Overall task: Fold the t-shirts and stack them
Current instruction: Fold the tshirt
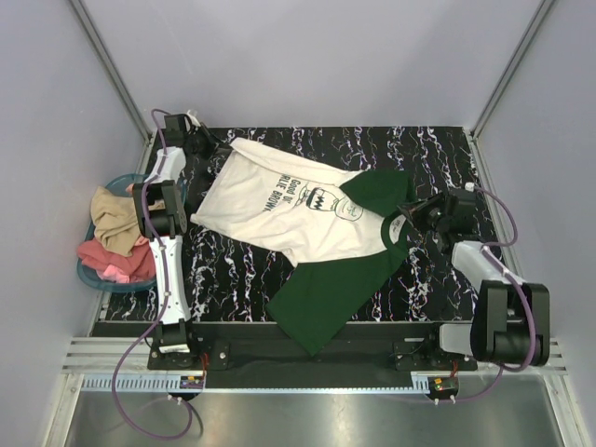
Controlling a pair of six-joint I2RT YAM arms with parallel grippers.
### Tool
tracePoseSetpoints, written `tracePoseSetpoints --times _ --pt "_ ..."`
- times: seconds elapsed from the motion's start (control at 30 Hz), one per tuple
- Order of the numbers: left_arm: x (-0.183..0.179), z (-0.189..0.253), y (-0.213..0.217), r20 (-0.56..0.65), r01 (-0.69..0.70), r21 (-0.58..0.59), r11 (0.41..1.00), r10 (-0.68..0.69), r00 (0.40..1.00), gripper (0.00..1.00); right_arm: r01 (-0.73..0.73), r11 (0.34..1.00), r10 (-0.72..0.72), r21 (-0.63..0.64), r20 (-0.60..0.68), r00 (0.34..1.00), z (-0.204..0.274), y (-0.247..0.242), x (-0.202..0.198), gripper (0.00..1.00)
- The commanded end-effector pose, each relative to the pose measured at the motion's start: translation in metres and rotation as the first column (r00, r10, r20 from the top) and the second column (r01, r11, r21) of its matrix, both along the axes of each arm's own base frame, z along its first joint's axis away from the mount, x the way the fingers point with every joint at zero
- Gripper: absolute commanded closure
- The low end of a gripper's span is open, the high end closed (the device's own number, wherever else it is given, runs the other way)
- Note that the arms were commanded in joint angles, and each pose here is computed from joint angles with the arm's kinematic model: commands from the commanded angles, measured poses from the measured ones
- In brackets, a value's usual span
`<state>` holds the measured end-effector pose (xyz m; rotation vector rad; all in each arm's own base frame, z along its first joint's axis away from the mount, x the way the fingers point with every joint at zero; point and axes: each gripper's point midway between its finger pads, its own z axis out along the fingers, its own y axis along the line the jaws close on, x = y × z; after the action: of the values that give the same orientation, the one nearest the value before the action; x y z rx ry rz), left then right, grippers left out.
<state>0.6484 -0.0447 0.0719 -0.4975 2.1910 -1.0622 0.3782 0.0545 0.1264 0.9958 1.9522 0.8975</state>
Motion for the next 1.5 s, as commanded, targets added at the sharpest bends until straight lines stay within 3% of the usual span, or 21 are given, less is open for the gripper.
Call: tracePoseSetpoints --times 0.0,0.3,0.53,1.1,1.47 --pt "-0.004 0.045 0.016 0.064 -0.005 0.077 0.997 0.0 0.998 1.0 0.076 0.997 -0.075 -0.012 0.099 0.992 0.029 -0.008 -0.007 1.0" --pt "-0.014 0.051 0.019 0.03 -0.004 0.098 0.995 0.001 1.0 1.0 0.086 0.993 -0.077 -0.083 0.111 0.991 0.041 -0.014 -0.022 1.0" --pt "-0.023 0.037 0.027 -0.022 -0.007 0.152 0.988 0.01 1.0 1.0 0.067 0.996 -0.062 -0.054 0.084 0.995 0.028 -0.008 -0.038 1.0" --pt "-0.029 0.017 0.033 -0.082 -0.012 0.148 0.989 0.024 0.996 1.0 0.021 0.998 -0.012 -0.051 0.167 0.986 0.07 0.001 -0.047 1.0" --pt "-0.034 0.008 0.043 -0.101 -0.028 0.226 0.974 0.052 0.993 1.0 -0.037 0.999 0.037 -0.014 -0.031 0.999 0.002 0.016 -0.086 1.0"
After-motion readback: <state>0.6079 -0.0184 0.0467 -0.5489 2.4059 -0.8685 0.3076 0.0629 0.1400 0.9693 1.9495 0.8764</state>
